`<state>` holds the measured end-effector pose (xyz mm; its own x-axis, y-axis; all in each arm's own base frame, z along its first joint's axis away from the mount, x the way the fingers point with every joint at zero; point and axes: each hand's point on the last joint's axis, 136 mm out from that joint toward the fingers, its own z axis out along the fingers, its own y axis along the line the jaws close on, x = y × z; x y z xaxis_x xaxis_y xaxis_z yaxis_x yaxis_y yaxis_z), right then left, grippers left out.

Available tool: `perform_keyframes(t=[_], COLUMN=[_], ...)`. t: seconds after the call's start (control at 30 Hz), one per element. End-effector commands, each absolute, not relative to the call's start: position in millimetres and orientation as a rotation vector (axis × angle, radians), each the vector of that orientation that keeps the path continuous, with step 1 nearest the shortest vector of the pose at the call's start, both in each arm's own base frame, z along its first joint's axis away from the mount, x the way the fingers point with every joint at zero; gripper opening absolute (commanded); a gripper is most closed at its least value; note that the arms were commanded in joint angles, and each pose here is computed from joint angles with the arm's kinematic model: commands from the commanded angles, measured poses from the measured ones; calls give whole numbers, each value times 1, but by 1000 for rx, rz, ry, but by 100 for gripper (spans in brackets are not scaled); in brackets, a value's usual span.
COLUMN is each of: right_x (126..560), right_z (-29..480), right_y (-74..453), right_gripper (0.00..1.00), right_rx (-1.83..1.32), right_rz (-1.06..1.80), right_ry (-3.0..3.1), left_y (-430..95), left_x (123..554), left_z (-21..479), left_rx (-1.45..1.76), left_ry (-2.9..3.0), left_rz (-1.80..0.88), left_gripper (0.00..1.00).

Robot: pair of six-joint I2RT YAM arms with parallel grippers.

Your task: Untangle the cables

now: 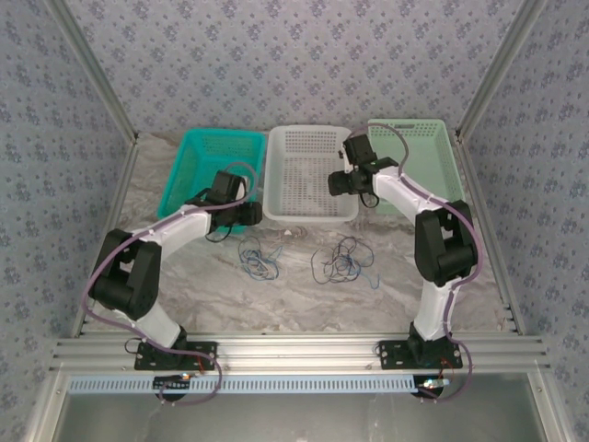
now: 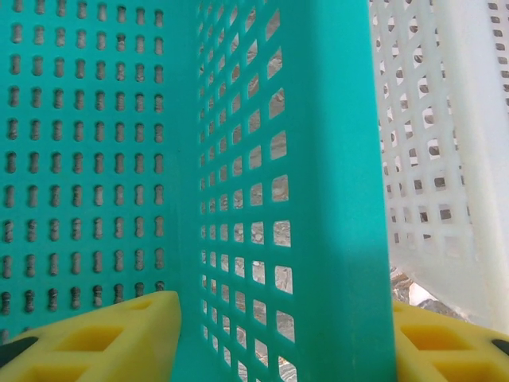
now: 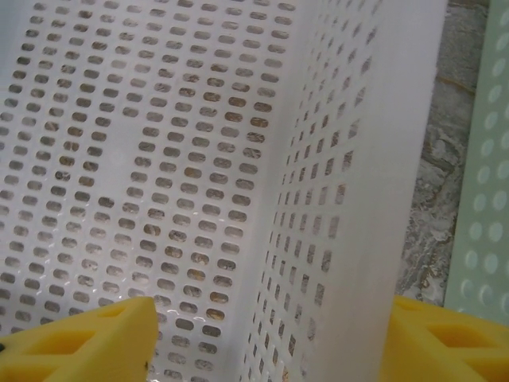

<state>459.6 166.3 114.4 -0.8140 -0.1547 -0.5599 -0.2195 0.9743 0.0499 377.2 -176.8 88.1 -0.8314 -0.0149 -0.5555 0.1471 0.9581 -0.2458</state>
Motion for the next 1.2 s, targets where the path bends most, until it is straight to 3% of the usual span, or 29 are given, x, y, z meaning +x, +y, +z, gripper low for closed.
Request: perform_keyframes(t=[0.0, 0.23, 0.43, 0.67, 0.8, 0.9, 1.17], right_x=[461, 429, 371, 296, 253, 223, 206], right_z=[139, 173, 185, 173, 163, 146, 102], right_y=[187, 167, 138, 99, 103, 83, 110], right_gripper=[76, 85, 90, 86, 81, 79, 75], right_rx=[-302, -273, -206, 59, 223, 345, 388], right_rz=[235, 226, 238, 259, 404, 313, 448], right_ry=[2483, 2417, 2413, 2423, 2366, 2385, 2469], left_y=[-176, -184, -203, -213, -230, -242, -277], left_x=[394, 395, 359, 319, 302, 298, 295], left_z=[120, 140, 173, 183, 183, 181, 177], left_rx=[39, 51, 238, 328, 435, 490, 601], left_ry=[2449, 2398, 2283, 2165, 2097, 2105, 2118], left_rz=[-381, -399, -316, -409, -521, -546, -636], left_gripper=[58, 67, 99, 100, 99, 99, 99])
